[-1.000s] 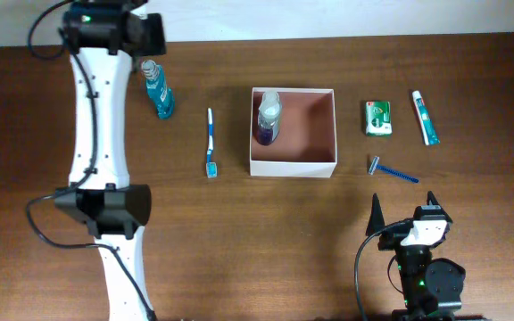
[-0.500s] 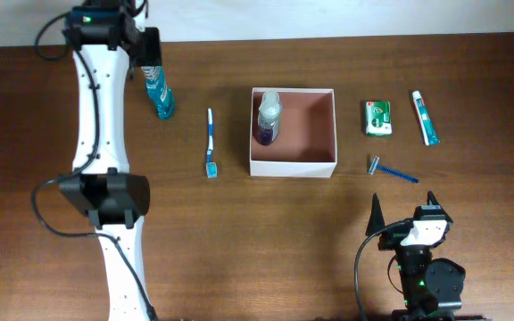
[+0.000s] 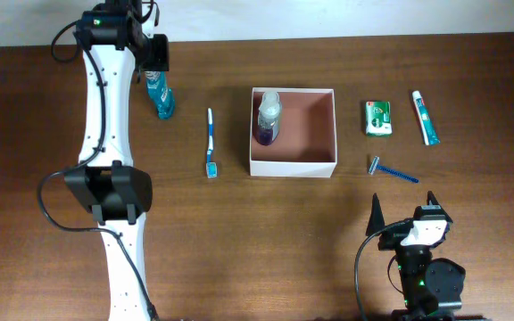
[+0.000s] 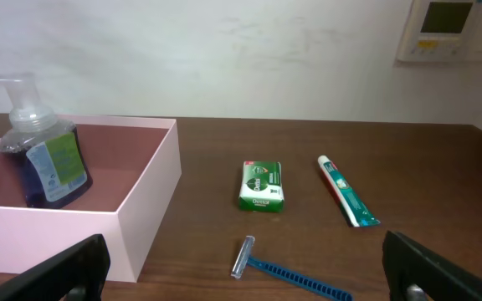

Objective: Pack container
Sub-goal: 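Move the left gripper to the Listerine bottle and grasp it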

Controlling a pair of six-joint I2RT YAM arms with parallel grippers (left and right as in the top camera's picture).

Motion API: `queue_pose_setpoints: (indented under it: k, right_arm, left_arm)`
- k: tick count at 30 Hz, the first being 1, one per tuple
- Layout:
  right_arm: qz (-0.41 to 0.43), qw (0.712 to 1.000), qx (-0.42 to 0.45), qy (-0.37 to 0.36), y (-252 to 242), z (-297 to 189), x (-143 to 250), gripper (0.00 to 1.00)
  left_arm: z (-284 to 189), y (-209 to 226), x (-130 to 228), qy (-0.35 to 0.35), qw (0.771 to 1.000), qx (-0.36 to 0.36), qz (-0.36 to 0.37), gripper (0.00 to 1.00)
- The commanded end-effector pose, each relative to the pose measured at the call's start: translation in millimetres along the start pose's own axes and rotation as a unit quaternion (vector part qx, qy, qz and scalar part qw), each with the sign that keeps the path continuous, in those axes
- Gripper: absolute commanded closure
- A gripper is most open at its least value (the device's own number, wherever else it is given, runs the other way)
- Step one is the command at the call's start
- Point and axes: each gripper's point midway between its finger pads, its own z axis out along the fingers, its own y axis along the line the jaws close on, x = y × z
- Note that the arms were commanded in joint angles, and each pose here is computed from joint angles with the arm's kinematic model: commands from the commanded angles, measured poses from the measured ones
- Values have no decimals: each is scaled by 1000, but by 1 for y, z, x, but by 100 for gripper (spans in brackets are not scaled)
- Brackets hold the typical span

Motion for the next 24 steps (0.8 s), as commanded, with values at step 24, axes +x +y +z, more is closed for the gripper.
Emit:
queue_pose_setpoints:
  k: [24]
  right_arm:
    - [1,1000,2,1,-1,0,2,1]
  left_arm:
    - [38,4,25,55,998,-10,11,50]
